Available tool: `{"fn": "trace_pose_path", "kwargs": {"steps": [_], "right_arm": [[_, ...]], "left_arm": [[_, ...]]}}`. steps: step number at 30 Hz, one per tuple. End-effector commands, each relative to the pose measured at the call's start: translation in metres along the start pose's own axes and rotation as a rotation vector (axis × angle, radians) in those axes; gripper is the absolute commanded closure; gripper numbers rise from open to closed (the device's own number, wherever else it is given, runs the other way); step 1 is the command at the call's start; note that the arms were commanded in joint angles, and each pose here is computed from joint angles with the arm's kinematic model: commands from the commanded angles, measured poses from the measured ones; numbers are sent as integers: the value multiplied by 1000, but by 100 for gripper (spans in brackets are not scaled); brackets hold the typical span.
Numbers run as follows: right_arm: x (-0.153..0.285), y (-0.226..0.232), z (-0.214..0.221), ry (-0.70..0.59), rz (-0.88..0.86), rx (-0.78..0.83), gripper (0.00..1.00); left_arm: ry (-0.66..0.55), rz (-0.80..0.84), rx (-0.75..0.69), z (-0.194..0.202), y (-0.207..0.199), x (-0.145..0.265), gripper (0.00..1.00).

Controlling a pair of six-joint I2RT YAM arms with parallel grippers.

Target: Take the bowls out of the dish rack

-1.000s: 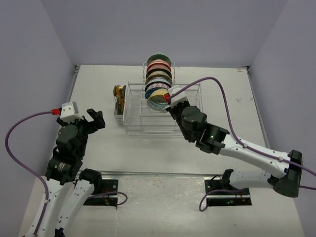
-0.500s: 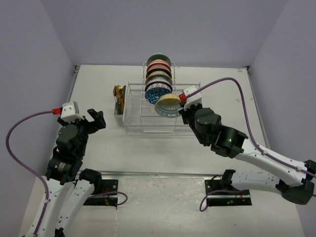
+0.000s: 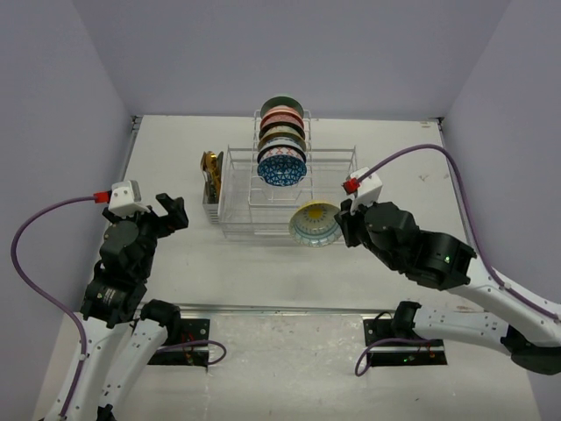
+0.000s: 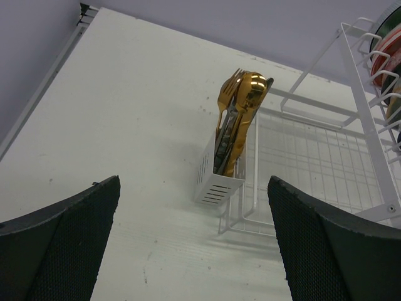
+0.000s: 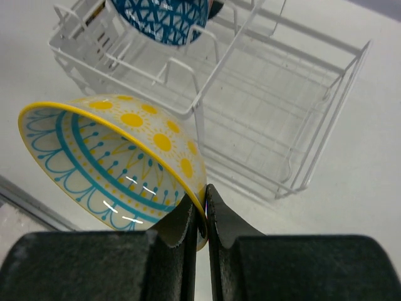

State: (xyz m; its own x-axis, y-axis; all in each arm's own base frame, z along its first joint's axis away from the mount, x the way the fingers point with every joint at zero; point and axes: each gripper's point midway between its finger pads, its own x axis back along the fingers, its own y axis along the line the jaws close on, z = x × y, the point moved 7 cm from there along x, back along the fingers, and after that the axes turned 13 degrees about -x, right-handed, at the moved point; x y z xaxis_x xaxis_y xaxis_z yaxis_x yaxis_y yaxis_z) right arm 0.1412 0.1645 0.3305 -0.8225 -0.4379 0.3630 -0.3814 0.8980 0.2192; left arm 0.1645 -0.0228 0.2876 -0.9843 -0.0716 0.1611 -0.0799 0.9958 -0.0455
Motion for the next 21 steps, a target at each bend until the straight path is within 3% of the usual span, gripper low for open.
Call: {"fn": "trace_pose_path", "kwargs": {"steps": [1,13,21], "right_arm": [[16,-2,8,78,-24,-81,98],[15,-9,75,358,-74,-129,100],[-22,-20,116,535,14,-229,100]], "left_arm": [[-23,9,-12,-6,0,-2,0],[-33,33,-8,-6,-2,0,0],[-44,40,-5,-7,-2,2,0]]}}
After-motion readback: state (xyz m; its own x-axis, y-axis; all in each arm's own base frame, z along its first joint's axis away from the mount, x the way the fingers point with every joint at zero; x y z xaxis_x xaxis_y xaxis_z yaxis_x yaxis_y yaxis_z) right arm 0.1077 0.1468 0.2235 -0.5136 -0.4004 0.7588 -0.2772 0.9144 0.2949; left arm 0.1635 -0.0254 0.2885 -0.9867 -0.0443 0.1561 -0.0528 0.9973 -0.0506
